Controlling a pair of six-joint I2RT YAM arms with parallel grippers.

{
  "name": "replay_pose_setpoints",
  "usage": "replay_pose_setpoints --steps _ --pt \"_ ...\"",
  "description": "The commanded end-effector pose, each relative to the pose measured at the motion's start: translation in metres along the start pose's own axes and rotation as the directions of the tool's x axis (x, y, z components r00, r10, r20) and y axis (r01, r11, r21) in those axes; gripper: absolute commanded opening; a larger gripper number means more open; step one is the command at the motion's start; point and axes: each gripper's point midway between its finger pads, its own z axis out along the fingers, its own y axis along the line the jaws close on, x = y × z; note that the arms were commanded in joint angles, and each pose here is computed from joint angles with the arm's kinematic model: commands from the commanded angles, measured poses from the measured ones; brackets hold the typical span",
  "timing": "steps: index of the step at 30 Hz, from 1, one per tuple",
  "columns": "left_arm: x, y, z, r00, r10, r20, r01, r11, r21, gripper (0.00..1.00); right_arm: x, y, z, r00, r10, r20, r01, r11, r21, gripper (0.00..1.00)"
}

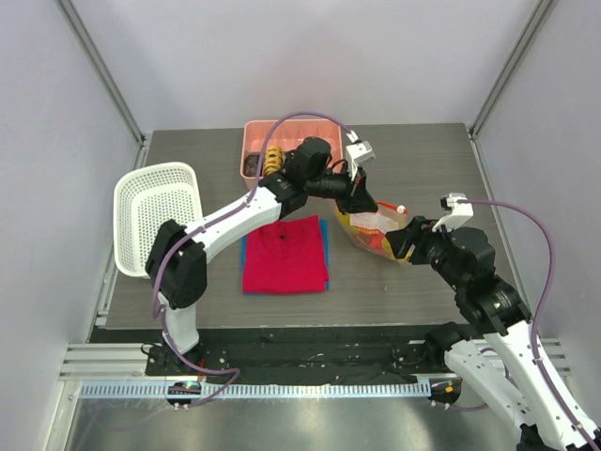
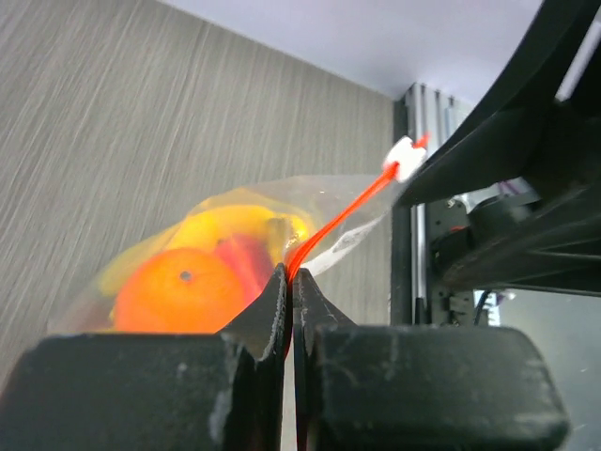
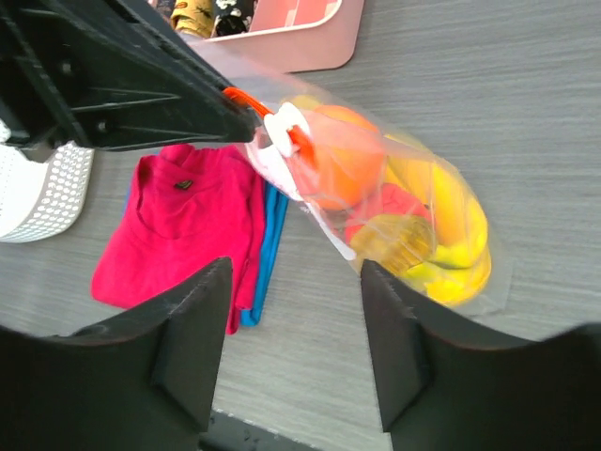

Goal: Open the zip-top bag and remove the fake food

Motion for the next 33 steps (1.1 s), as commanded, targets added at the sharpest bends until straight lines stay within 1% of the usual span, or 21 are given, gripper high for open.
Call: replay_pose_setpoints --steps 1,3,5,6,7,9,12,15,16,17,20,21,23,24,25,26,27,29,30,32,33 --pt "-0.040 -0.026 -0.007 0.991 0.047 0.126 -0.062 0.991 0.120 0.00 -0.024 0.001 0.008 0.993 -0.026 0.116 0.027 1.000 0.001 0.56" --pt "-0.038 -0.030 -0.009 0.991 0.047 0.127 -0.064 0.989 0.134 0.00 -0.029 -0.003 0.008 0.989 -0.036 0.145 0.033 0.999 0.023 0.54" --pt "-0.034 -0.033 -0.010 0.992 0.046 0.120 -0.064 0.987 0.148 0.00 -0.031 -0.006 0.009 0.987 -0.066 0.148 0.061 0.997 0.042 0.53" --pt "-0.035 -0.034 -0.011 0.991 0.054 0.123 -0.072 0.985 0.154 0.00 -0.036 -0.013 0.011 0.985 -0.082 0.151 0.069 0.994 0.089 0.53" --pt "-0.033 -0.034 -0.011 0.991 0.052 0.120 -0.070 0.985 0.156 0.01 -0.033 -0.022 0.010 0.986 -0.100 0.130 0.082 0.987 0.136 0.55" --pt "-0.030 -0.035 -0.013 0.992 0.053 0.114 -0.071 0.985 0.157 0.00 -0.040 -0.036 0.007 0.984 -0.106 0.144 0.072 0.973 0.220 0.59" --pt "-0.028 -0.037 -0.014 0.992 0.053 0.116 -0.072 0.984 0.162 0.00 -0.042 -0.037 0.012 0.982 -0.122 0.147 0.087 0.970 0.228 0.60" --pt "-0.030 -0.038 -0.016 0.991 0.054 0.121 -0.075 0.982 0.175 0.00 -0.027 -0.043 0.025 0.985 -0.150 0.087 0.125 0.963 0.237 0.57" --pt "-0.030 -0.037 -0.017 0.991 0.054 0.122 -0.075 0.982 0.176 0.00 -0.030 -0.038 0.028 0.983 -0.156 0.098 0.132 0.969 0.211 0.57" --pt "-0.030 -0.037 -0.016 0.991 0.051 0.120 -0.072 0.982 0.177 0.00 -0.027 -0.029 0.031 0.984 -0.154 0.091 0.139 0.979 0.149 0.56" --pt "-0.033 -0.036 -0.016 0.991 0.048 0.128 -0.071 0.981 0.181 0.00 -0.021 -0.013 0.037 0.984 -0.161 0.076 0.157 0.986 0.049 0.47" --pt "-0.032 -0.035 -0.016 0.991 0.047 0.127 -0.070 0.981 0.182 0.00 -0.020 -0.013 0.036 0.983 -0.169 0.075 0.166 0.985 0.043 0.41" --pt "-0.031 -0.037 -0.016 0.992 0.043 0.118 -0.065 0.979 0.192 0.00 -0.023 -0.010 0.033 0.979 -0.179 0.099 0.177 0.984 0.026 0.35" --pt "-0.029 -0.036 -0.015 0.993 0.040 0.114 -0.062 0.980 0.191 0.00 -0.027 -0.010 0.030 0.976 -0.184 0.118 0.182 0.983 0.028 0.18" --pt "-0.028 -0.035 -0.016 0.993 0.039 0.111 -0.059 0.980 0.190 0.00 -0.029 -0.010 0.029 0.974 -0.191 0.123 0.189 0.982 0.033 0.08" --pt "-0.027 -0.036 -0.016 0.994 0.037 0.108 -0.057 0.980 0.192 0.00 -0.029 -0.010 0.028 0.973 -0.196 0.119 0.193 0.981 0.034 0.01" --pt "-0.026 -0.035 -0.016 0.994 0.033 0.103 -0.052 0.979 0.195 0.01 -0.030 -0.008 0.028 0.974 -0.199 0.112 0.197 0.980 0.024 0.01" --pt "-0.032 -0.043 -0.016 0.995 0.038 0.097 -0.060 0.970 0.236 0.08 -0.029 -0.006 0.027 0.974 -0.205 0.101 0.204 0.979 0.011 0.01" --pt "-0.033 -0.043 -0.015 0.995 0.031 0.091 -0.053 0.967 0.249 0.22 -0.029 -0.004 0.027 0.973 -0.208 0.100 0.209 0.978 -0.001 0.01" --pt "-0.047 -0.050 -0.016 0.992 0.046 0.116 -0.078 0.956 0.282 0.39 -0.027 0.004 0.027 0.971 -0.223 0.086 0.227 0.973 -0.045 0.01" --pt "-0.051 -0.052 -0.015 0.991 0.052 0.126 -0.087 0.954 0.288 0.60 -0.029 0.006 0.027 0.969 -0.232 0.082 0.237 0.970 -0.056 0.01"
